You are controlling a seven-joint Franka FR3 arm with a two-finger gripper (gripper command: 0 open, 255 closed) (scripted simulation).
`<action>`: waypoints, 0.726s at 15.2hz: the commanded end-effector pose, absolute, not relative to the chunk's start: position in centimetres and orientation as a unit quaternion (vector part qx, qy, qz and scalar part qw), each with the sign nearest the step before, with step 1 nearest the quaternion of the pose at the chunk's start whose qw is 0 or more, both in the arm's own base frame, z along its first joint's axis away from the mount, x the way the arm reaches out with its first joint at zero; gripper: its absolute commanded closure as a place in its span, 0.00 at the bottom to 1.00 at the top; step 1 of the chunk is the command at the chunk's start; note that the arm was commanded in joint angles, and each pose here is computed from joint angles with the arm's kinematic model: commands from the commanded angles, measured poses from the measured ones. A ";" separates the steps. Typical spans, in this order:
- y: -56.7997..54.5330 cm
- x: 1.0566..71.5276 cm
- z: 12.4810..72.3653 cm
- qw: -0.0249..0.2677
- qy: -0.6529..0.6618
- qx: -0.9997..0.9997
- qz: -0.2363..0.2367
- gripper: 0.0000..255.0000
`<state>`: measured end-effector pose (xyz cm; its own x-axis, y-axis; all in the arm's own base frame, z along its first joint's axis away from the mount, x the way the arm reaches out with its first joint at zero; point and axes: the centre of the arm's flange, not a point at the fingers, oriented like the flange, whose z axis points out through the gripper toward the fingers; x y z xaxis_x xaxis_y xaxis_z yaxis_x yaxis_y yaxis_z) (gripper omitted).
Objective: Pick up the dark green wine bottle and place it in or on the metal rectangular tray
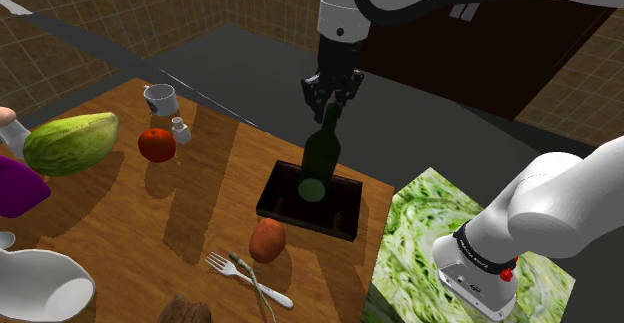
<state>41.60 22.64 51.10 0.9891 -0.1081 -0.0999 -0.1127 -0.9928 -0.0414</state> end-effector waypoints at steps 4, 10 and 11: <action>22.6 41.6 50.8 0.022 0.056 -0.997 0.052 0.00; 22.5 41.9 53.4 0.022 0.056 -0.997 0.052 0.00; 22.4 42.0 54.7 0.022 0.056 -0.997 0.052 0.00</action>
